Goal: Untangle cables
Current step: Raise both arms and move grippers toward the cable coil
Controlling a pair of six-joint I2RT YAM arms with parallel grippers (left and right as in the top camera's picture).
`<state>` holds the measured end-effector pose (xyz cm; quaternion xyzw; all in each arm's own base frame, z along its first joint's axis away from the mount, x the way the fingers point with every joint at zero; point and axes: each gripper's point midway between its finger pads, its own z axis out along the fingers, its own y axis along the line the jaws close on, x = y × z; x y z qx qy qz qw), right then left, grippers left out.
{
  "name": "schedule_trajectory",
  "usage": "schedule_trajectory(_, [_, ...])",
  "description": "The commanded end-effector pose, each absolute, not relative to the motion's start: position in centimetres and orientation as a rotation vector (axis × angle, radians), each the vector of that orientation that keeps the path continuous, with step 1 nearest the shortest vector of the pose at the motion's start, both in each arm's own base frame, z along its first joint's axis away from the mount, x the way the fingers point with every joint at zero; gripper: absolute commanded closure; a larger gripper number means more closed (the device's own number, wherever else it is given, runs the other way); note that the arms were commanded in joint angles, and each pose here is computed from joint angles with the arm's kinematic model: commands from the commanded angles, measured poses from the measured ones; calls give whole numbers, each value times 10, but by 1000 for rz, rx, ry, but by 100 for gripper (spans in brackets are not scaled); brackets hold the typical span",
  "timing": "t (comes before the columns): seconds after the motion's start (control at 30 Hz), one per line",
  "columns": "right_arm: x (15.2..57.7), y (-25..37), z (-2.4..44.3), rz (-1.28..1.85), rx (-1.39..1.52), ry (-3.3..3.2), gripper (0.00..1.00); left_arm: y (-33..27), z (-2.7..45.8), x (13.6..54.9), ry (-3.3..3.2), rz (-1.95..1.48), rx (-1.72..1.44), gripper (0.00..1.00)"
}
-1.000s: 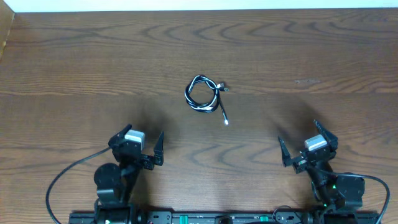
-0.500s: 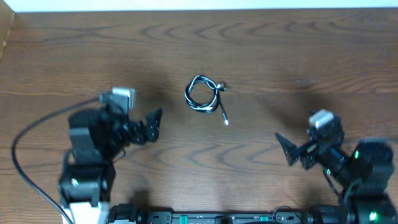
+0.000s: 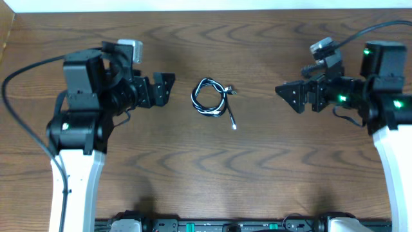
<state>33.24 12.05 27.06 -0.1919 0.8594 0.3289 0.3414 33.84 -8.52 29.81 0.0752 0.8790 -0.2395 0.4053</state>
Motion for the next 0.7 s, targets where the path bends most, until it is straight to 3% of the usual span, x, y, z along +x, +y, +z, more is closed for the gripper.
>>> schedule_trajectory(0.0, [336, 132, 266, 1019, -409, 2275, 1, -106, 270, 350, 2296, -800, 213, 2])
schedule_trajectory(0.07, [339, 132, 259, 1029, -398, 2297, 1, -106, 250, 359, 2349, -809, 195, 2])
schedule_trajectory(0.3, [339, 137, 240, 1037, -389, 2372, 5, -107, 157, 417, 2516, -559, 138, 19])
schedule_trajectory(0.43, [338, 143, 235, 997, -412, 2394, 8, -113, 120, 435, 2556, -359, 152, 19])
schedule_trajectory(0.67, [334, 155, 230, 951, -463, 2417, 5, -143, 67, 453, 2564, -205, 234, 20])
